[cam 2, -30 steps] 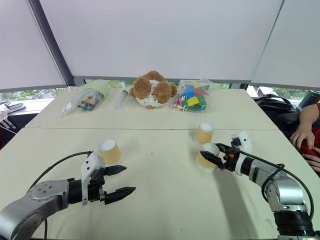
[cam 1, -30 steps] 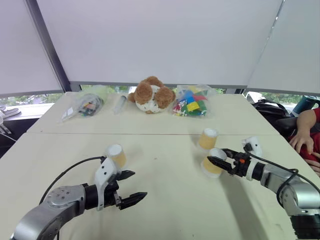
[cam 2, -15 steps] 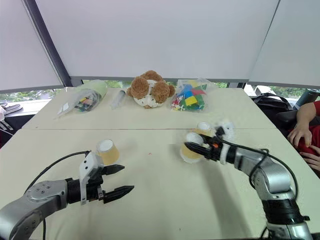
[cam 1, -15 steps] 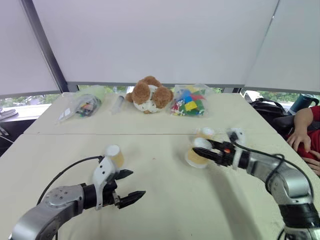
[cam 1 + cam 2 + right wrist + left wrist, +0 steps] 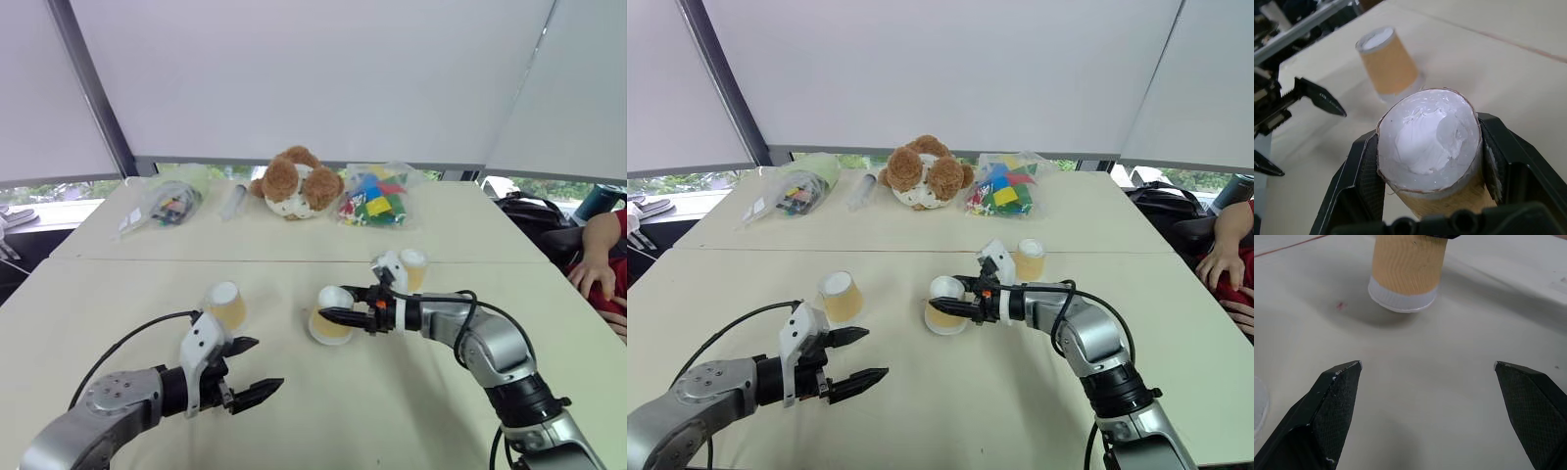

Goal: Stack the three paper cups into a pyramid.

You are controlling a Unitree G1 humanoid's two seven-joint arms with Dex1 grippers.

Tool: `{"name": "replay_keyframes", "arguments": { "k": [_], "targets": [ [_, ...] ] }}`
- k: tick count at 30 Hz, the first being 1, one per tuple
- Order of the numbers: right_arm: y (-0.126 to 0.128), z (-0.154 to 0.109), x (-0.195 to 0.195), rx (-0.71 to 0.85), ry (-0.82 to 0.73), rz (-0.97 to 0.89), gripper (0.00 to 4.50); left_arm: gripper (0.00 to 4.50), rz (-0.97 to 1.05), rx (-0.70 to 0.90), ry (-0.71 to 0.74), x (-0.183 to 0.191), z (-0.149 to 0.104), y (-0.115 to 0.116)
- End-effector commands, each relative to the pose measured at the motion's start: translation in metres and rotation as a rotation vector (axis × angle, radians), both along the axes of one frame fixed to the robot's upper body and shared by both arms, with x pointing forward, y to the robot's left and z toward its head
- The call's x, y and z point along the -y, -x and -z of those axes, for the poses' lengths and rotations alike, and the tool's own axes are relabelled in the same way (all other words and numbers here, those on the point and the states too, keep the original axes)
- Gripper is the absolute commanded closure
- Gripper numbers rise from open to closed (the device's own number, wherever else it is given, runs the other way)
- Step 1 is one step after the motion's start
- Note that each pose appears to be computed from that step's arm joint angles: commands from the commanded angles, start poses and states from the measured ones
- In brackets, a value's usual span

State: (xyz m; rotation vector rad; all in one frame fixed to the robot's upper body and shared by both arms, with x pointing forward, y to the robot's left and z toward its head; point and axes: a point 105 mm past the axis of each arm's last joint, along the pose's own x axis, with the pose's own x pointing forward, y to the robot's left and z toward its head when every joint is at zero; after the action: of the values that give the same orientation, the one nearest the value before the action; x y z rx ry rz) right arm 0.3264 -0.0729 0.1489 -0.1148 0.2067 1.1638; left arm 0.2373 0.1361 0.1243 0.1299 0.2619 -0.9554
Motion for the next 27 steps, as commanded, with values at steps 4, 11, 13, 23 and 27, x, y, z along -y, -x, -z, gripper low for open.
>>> {"name": "replay_keyframes", "arguments": {
  "k": [4, 11, 13, 23, 27],
  "targets": [
    [-0.002, -0.002, 0.000, 0.023, 0.017, -0.012, 0.86, 0.00, -0.007, 0.064, -0.006, 0.002, -0.008, 0.000],
    [-0.002, -0.025, 0.002, 0.067, -0.053, -0.014, 0.03, 0.00, -0.008, 0.067, 0.001, 0.002, -0.008, -0.003],
    [-0.001, -0.042, 0.005, 0.095, -0.099, -0.017, 0.03, 0.00, -0.009, 0.062, 0.001, 0.001, -0.006, -0.003],
    [-0.036, -0.083, 0.083, 0.235, -0.149, 0.358, 0.03, 0.00, -0.005, 0.094, 0.071, 0.005, -0.024, -0.004],
    [-0.066, -0.063, 0.126, 0.284, -0.060, 0.583, 0.03, 0.00, 0.051, 0.130, 0.072, 0.010, -0.041, 0.000]
  ]
}}
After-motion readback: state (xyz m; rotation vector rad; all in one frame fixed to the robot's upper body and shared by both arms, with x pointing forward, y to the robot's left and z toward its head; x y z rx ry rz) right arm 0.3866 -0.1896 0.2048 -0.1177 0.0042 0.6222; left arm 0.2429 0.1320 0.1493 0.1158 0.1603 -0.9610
